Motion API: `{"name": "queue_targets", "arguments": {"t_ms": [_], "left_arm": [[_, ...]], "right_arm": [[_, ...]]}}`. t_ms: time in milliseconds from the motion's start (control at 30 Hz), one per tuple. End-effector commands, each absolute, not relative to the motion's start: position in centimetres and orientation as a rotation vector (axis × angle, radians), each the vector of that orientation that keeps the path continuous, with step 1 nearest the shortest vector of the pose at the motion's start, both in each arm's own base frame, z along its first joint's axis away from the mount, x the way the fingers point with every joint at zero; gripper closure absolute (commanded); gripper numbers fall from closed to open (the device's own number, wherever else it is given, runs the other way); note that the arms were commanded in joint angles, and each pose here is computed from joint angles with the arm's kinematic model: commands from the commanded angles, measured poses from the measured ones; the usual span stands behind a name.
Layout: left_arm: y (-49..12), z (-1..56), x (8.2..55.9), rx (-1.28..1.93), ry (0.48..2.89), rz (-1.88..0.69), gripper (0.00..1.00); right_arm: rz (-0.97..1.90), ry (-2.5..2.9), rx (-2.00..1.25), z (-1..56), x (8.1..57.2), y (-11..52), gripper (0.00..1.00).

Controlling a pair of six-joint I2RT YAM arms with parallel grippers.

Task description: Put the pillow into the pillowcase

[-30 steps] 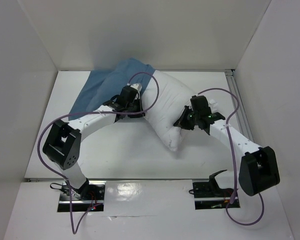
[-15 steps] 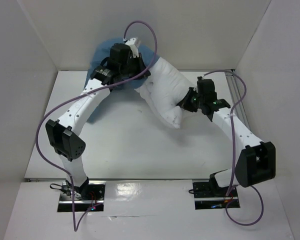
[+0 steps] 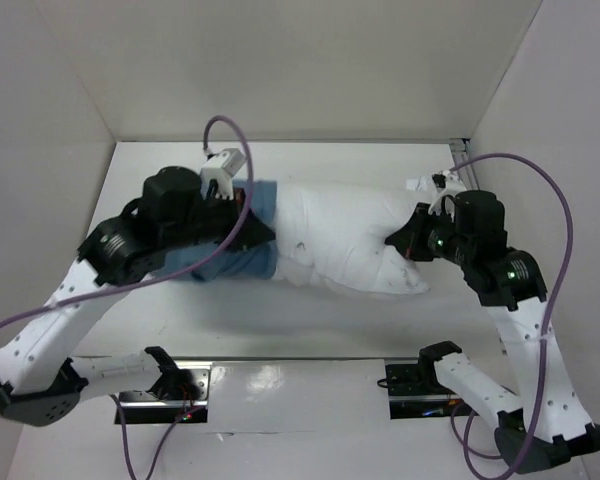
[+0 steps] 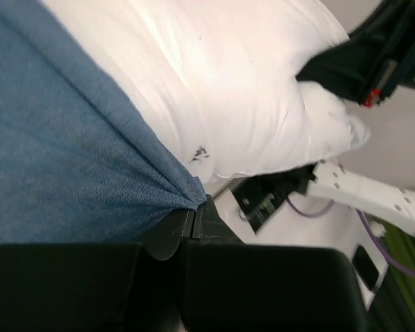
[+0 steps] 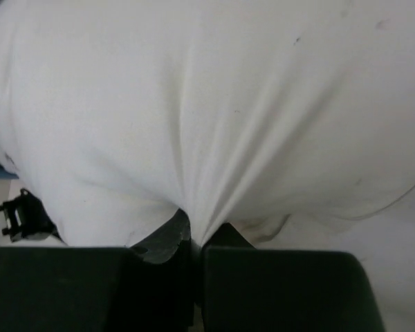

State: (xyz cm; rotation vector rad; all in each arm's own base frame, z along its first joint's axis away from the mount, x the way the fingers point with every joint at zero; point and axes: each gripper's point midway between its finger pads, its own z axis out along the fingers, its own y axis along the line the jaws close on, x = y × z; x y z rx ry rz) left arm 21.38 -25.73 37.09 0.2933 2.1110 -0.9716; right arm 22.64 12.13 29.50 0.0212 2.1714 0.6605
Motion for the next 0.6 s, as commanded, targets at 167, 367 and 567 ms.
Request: {"name": "queue_targets", "arguments": {"t_ms": [167, 367, 567], "left_arm": [[-23.7, 44.7, 16.0, 0.225, 1.963, -1.146, 1.0], [-26.7, 37.9, 27.4, 0.196, 2.176, -0.807, 1.0], [-25.9, 29.5, 41.7, 0.163, 2.27, -0.471, 0.87]], "right_arm": [[0.867, 2.218, 0.024, 33.7, 16.5, 13.5, 1.0], [1.028, 2.288, 0.301, 30.6, 21.4, 16.2, 1.0], [0.996, 2.239, 0.459, 24.9, 34.9, 17.4, 0.99]]}}
